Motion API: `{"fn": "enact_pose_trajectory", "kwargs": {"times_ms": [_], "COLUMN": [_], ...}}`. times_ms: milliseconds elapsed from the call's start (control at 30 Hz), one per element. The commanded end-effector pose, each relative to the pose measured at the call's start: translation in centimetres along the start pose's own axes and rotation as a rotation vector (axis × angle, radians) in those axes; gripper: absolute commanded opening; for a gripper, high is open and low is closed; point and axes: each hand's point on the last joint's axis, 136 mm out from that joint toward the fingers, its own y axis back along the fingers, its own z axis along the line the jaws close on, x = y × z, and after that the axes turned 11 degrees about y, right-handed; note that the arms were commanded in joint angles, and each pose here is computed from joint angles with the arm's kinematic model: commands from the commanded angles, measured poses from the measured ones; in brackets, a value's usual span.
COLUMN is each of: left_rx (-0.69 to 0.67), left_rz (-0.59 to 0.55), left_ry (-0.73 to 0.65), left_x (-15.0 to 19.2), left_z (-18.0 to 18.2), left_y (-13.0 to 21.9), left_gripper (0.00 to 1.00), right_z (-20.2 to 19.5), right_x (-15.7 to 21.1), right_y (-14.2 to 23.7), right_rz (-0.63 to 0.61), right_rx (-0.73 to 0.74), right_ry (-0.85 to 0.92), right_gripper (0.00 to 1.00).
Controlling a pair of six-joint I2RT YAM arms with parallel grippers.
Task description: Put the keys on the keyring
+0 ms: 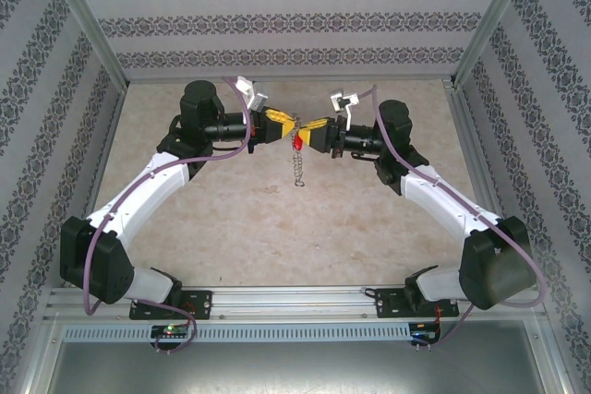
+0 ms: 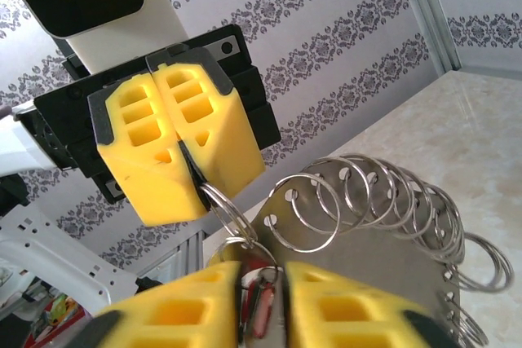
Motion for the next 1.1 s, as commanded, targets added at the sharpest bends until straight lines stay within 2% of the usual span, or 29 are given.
{"fn": "enact_pose_trajectory", "kwargs": {"times_ms": [0,67,100,133,467,600,833,967,1067], "left_rx": [0.031,0.031,0.031,0.030,0.040,0.035,0.027,0.025,0.025], "left_rz": [-0.055,-0.059,-0.060,-0.061,-0.060,-0.060,-0.060,-0.063,-0.066], "left_ry": [-0.086,-0.091,-0.093,-0.093,-0.081,-0.080,-0.077,-0.078,-0.080], "left_x": [-1.9,-2.0,-2.0,-2.0,-1.7,-1.6,-1.5,-1.5,-1.5], "left_z": [-2.1,-2.2,-2.2,-2.2,-2.2,-2.0,-1.8,-1.8,-1.9], "left_y": [0.4,0.5,0.5,0.5,0.2,0.2,0.2,0.2,0.3], "left_gripper": [0.00,0.00,0.00,0.00,0.00,0.00,0.00,0.00,0.00], "right_z": [1.3,1.2,1.2,1.2,1.7,1.8,0.8,1.3,1.4], "right_x": [-0.6,-0.5,-0.4,-0.4,-0.7,-0.9,-1.0,-1.2,-1.7], "right_y": [-0.5,-0.4,-0.3,-0.2,-2.4,-2.5,1.2,3.0,3.3], "right_rz": [-0.003,-0.002,0.000,0.000,0.024,0.033,0.003,-0.006,-0.016], "right_rx": [-0.063,-0.056,-0.058,-0.058,-0.118,-0.125,-0.041,-0.024,-0.008], "right_ry": [0.045,0.043,0.043,0.042,0.033,0.034,0.037,0.057,0.081], "right_gripper": [0.11,0.08,0.01,0.00,0.00,0.24,0.27,0.34,0.36]}}
